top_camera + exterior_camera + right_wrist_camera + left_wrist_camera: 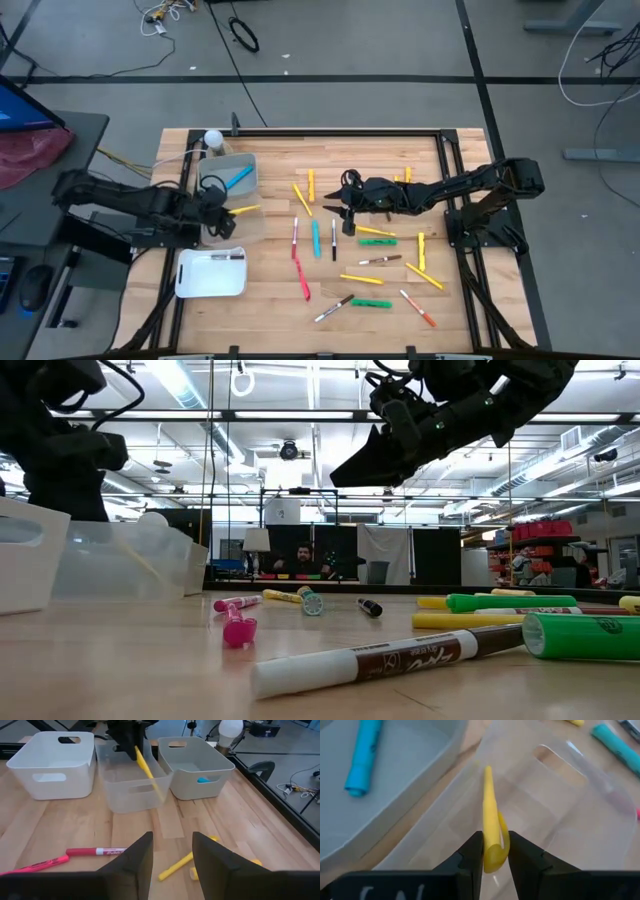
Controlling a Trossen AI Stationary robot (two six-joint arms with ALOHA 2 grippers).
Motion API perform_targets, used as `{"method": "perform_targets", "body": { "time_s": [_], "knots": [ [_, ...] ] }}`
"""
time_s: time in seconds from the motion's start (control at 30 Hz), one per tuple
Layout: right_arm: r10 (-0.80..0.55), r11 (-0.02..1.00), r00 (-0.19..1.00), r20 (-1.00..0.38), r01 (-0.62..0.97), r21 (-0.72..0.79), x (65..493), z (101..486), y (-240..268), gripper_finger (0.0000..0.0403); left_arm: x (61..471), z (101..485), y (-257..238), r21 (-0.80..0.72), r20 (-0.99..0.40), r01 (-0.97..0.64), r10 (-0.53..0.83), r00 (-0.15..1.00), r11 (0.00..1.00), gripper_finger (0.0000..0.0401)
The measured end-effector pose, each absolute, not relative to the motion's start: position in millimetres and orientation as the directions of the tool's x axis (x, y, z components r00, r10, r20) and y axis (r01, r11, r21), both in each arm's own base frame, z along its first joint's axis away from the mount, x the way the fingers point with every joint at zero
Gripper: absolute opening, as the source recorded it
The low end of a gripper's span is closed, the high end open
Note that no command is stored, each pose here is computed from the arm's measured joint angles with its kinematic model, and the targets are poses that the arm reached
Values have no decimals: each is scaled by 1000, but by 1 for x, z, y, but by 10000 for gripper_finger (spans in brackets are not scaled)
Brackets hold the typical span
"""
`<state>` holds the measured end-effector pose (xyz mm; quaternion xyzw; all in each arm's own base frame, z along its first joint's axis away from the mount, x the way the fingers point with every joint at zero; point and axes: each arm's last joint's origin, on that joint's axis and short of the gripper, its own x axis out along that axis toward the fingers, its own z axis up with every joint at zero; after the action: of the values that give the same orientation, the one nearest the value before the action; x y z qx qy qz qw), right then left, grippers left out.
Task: Pick & Place Markers
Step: Put the yellow pen into the transparent bin, then adjust the transparent bin
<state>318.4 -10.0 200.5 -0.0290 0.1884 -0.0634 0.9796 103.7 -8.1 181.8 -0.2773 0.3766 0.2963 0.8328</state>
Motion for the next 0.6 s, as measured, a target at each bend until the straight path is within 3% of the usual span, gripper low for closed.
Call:
{"method": "perform_targets", "body": {
  "time_s": [0.37,0.6],
  "knots": [
    [-135,990,921,-366,114,-79,318,200,-10,139,103,180,4,-262,-820,-772,288,495,580,92],
    [-134,991,921,-366,115,-75,318,200,-10,139,103,183,8,-288,-843,-767,229,487,573,158]
  ]
}}
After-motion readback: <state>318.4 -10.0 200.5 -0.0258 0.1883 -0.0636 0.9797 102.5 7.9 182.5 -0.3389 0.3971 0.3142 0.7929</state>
